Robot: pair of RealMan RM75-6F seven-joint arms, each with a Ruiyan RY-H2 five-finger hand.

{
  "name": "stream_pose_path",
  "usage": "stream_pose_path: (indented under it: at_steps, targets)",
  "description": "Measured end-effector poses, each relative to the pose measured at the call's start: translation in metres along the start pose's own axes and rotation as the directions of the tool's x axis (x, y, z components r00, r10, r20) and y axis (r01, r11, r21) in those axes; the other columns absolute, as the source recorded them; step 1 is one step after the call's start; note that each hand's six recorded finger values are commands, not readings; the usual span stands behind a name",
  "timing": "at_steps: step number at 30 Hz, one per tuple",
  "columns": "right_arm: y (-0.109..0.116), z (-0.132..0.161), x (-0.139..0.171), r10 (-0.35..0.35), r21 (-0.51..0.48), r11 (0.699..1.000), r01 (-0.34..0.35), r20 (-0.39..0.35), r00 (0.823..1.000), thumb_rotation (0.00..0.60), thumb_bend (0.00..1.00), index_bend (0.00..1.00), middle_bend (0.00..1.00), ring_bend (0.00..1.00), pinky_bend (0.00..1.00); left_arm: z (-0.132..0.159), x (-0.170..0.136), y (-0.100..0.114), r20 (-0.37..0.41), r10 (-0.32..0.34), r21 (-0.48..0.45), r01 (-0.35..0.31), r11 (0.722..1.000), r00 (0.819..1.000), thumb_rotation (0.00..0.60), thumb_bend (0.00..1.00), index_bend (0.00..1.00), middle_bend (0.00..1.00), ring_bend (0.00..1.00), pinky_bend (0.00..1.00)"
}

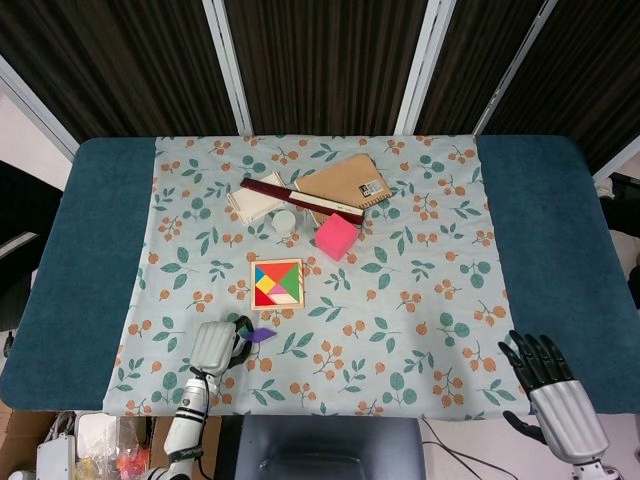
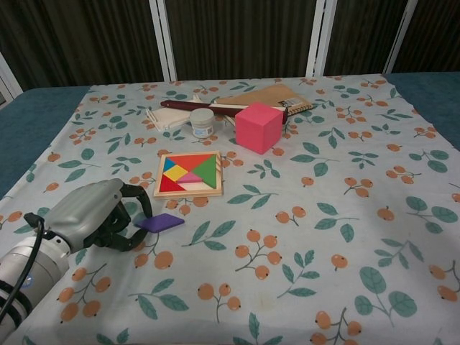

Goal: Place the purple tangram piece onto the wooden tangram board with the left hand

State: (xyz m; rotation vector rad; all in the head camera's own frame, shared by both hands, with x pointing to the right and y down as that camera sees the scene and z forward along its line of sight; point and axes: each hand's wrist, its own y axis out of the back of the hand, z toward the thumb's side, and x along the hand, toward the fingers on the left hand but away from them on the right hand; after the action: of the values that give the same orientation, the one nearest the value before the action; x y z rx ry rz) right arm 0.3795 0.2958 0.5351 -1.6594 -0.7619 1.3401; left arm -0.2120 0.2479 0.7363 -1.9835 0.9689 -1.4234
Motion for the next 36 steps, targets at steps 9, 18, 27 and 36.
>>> stream_pose_path:
  at_steps: [9,18,27,36]
  targets:
    - [0.002,-0.001,0.001,-0.005,-0.008,1.0,0.005,0.0,1.0,0.6,0.12,0.0,0.0,0.0,0.0,0.01,0.004,0.018,0.012,0.038,-0.06,-0.037,0.998,0.999,0.6,0.36,0.55,1.0,1.0,1.0]
    - [0.005,-0.004,0.003,-0.008,-0.023,1.0,0.008,-0.003,1.0,0.6,0.12,0.0,0.0,0.0,0.0,0.026,0.023,0.039,0.071,0.041,-0.141,-0.03,0.99,0.997,0.6,0.36,0.55,1.0,1.0,1.0]
    - [0.008,-0.009,0.004,-0.016,-0.034,0.999,0.017,0.015,1.0,0.6,0.12,0.0,0.0,0.0,0.0,0.049,0.063,0.043,0.19,0.002,-0.149,0.027,0.988,0.982,0.6,0.36,0.55,1.0,1.0,1.0]
    - [0.008,-0.016,0.002,-0.008,-0.032,0.999,0.01,0.048,0.999,0.6,0.12,0.0,0.0,0.0,0.0,0.058,0.101,0.046,0.278,0.013,-0.024,-0.006,1.0,0.96,0.6,0.36,0.56,1.0,1.0,1.0]
